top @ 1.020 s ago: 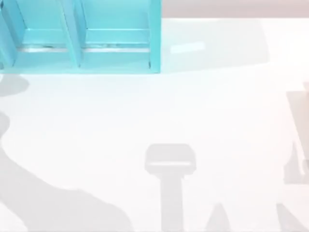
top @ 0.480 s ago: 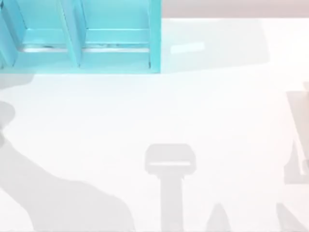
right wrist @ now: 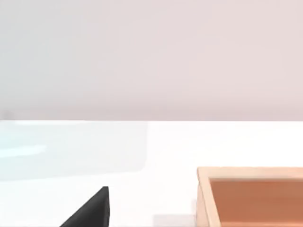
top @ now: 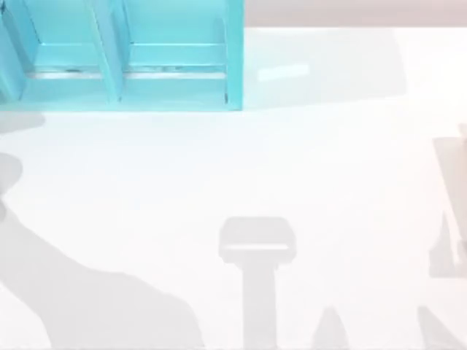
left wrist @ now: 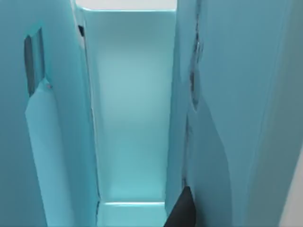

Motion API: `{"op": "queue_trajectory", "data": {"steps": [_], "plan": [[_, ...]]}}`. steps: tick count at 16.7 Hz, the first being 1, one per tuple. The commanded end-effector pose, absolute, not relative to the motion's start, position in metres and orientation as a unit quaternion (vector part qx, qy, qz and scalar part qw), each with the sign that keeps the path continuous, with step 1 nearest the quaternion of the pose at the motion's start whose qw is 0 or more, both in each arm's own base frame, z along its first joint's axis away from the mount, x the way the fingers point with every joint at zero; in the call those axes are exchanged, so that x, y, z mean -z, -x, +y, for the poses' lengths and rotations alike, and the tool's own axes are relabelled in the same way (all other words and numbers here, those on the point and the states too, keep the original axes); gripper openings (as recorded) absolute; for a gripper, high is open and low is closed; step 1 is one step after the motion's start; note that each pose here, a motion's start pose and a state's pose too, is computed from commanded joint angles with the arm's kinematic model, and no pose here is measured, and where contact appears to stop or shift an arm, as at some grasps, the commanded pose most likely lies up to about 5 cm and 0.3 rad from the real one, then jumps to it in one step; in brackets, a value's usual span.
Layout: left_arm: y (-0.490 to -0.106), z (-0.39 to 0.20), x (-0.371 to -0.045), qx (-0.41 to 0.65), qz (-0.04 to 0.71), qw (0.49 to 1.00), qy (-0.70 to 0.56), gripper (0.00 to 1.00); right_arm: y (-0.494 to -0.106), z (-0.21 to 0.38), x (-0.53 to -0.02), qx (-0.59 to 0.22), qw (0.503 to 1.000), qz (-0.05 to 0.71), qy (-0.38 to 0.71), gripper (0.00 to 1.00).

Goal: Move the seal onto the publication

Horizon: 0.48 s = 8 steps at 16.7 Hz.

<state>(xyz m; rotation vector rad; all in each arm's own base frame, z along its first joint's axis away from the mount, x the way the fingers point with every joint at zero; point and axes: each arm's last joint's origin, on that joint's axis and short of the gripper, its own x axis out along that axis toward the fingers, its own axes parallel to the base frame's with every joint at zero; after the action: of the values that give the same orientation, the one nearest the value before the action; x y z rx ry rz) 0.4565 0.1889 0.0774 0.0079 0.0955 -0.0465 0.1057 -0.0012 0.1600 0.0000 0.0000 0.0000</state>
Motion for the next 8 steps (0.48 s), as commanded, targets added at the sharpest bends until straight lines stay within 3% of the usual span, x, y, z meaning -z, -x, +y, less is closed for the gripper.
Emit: {"op": "queue_trajectory", "data": {"steps": [4, 8], "plan": [[-0.4565, 0.1889, -0.0774, 0.023, 0.048, 0.999, -0.004, 0.02, -0.1057, -0.0012, -0.1600, 0.000, 1.000, 0.000, 0.000, 1.00], [-0.4565, 0.1889, -0.0774, 0.023, 0.048, 0.999, -0.004, 0.00, -0.1057, -0.0012, -0.1600, 0.000, 1.000, 0.000, 0.000, 1.00]]}}
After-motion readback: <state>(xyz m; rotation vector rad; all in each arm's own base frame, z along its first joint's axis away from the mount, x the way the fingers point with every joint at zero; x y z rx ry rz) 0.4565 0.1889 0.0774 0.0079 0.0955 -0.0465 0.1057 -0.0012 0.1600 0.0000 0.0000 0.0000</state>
